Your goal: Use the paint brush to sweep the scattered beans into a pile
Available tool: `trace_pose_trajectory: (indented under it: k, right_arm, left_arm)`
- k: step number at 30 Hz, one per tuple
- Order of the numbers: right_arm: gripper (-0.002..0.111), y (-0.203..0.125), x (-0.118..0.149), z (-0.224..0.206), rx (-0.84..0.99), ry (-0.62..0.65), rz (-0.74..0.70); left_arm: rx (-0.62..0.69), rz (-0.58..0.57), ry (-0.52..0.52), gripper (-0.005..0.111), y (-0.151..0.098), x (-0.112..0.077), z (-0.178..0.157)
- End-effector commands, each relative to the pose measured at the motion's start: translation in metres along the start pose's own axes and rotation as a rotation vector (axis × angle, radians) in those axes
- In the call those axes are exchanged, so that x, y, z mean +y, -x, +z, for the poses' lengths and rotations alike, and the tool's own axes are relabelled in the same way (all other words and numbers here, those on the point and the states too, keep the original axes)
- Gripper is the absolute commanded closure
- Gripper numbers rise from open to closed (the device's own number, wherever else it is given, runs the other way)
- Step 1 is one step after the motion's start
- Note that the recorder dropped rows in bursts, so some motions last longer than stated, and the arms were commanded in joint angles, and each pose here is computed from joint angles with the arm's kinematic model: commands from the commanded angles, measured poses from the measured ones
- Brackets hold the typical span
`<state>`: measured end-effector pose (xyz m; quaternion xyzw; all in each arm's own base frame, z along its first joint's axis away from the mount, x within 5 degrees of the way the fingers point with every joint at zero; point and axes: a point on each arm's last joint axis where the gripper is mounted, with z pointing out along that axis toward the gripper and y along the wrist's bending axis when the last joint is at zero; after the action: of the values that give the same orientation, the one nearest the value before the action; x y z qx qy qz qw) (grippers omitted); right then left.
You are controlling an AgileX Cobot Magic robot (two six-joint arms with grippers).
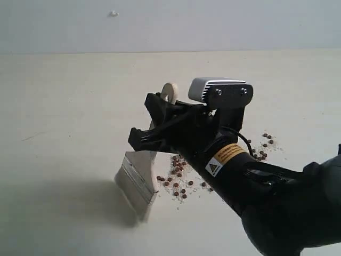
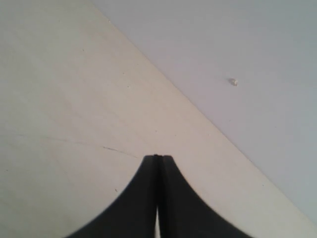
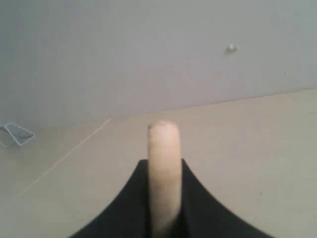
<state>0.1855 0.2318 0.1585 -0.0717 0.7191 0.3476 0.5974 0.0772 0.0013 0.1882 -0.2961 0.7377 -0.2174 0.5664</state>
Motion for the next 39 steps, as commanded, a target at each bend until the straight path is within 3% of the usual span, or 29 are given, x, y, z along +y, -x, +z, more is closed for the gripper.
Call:
trace_pose_trajectory:
  k: [1, 14, 18, 23, 33, 36, 39]
  right_arm:
    - [0.108, -0.003, -0.016, 0.009, 0.015, -0.059, -0.063]
    - [0.108, 0.014, -0.068, 0.010, 0.023, -0.370, -0.377]
    - [0.108, 0.017, -0.075, 0.010, 0.016, -0.407, -0.364]
    - [0.108, 0.025, -0.064, 0.011, -0.025, -0.317, -0.285]
    - [0.108, 0.082, -0.039, -0.011, -0.108, -0.258, -0.246]
    - [0.108, 0.099, -0.040, -0.031, -0.167, -0.297, -0.249]
    - [0.108, 0.111, -0.051, -0.060, -0.233, -0.412, -0.240]
  left_arm:
    - [-0.002, 0.002, -0.004, 0.107, 0.000, 0.000, 0.000]
    - [-0.002, 0.002, -0.004, 0.107, 0.000, 0.000, 0.000]
    - [-0.002, 0.002, -0.004, 0.107, 0.000, 0.000, 0.000]
    - [-0.002, 0.002, -0.004, 0.107, 0.000, 0.000, 0.000]
    - [-0.002, 0.002, -0.004, 0.107, 0.000, 0.000, 0.000]
    - [-0.002, 0.002, -0.004, 0.107, 0.000, 0.000, 0.000]
    - [-0.002, 0.002, -0.004, 0.107, 0.000, 0.000, 0.000]
